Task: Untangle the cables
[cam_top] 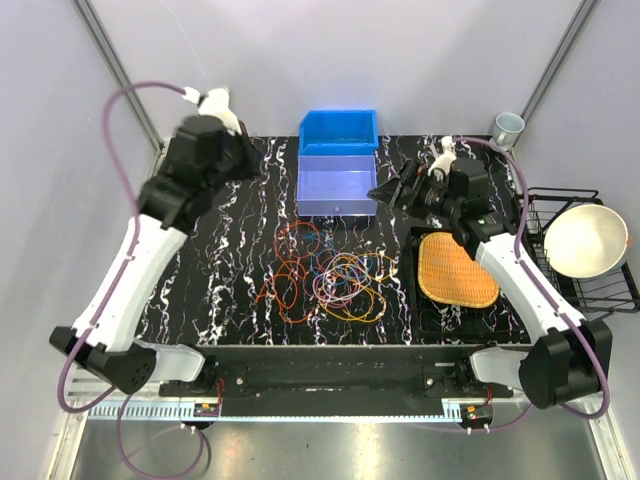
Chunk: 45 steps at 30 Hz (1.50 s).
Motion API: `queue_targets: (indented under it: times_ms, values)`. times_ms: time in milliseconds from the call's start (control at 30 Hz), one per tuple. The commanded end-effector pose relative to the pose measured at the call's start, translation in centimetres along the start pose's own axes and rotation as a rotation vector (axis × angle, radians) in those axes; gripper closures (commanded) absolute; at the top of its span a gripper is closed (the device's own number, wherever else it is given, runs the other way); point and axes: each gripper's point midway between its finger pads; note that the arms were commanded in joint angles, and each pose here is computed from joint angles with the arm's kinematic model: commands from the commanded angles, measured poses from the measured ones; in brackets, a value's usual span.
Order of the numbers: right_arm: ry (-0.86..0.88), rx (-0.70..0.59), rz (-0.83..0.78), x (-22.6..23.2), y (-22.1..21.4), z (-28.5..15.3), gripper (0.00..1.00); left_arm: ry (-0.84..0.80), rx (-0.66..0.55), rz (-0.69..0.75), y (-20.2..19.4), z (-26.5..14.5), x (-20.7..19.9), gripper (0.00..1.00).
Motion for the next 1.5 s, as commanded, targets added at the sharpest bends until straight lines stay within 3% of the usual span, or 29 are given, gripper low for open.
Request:
queue_targets:
  times_ms: [0,200,367,500,633,833,867,967,1467]
  values:
    - [0.21,-0.018,-0.14,7.3,2.8,-3.0,0.0,-0.181,0.008,0.117,3.3,-3.4,-4.1,1.0]
    - [0.405,-0.046,-0.266,13.0,4.4,-5.8,0.0,-0.433,-0.081,0.153,7.5,-8.1,-9.1,1.0]
    - [0.496,-0.048,-0.296,14.8,4.3,-6.3,0.0,-0.554,-0.15,0.176,9.7,-10.5,-11.5,1.0]
    - [0.517,-0.083,-0.324,15.3,4.7,-6.5,0.0,-0.694,-0.106,0.23,8.4,-11.6,-13.3,1.0]
    - [0.623,-0.041,-0.383,17.3,4.2,-7.9,0.0,-0.844,0.002,0.273,3.9,-11.7,-13.9,1.0]
    - [0.748,0.035,-0.444,19.5,4.0,-9.3,0.0,-1.093,0.046,0.271,1.1,-14.6,-15.5,1.0]
    - [0.762,0.055,-0.435,19.5,4.0,-8.9,0.0,-1.132,0.008,0.285,1.5,-15.6,-15.9,1.0]
    - [0.827,0.116,-0.399,19.7,3.6,-8.4,0.0,-1.174,-0.015,0.272,1.7,-16.3,-16.3,1.0]
    - [0.937,0.164,-0.294,21.3,1.3,-3.9,0.0,-1.152,0.011,0.213,1.4,-13.0,-16.8,1.0]
Point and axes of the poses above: each gripper's point midway between its finger pads, its own z axis out along the fingers, its own x axis along the line the jaws close on, y = z × x, and after that the axes turned 2 degrees about -z, right-handed
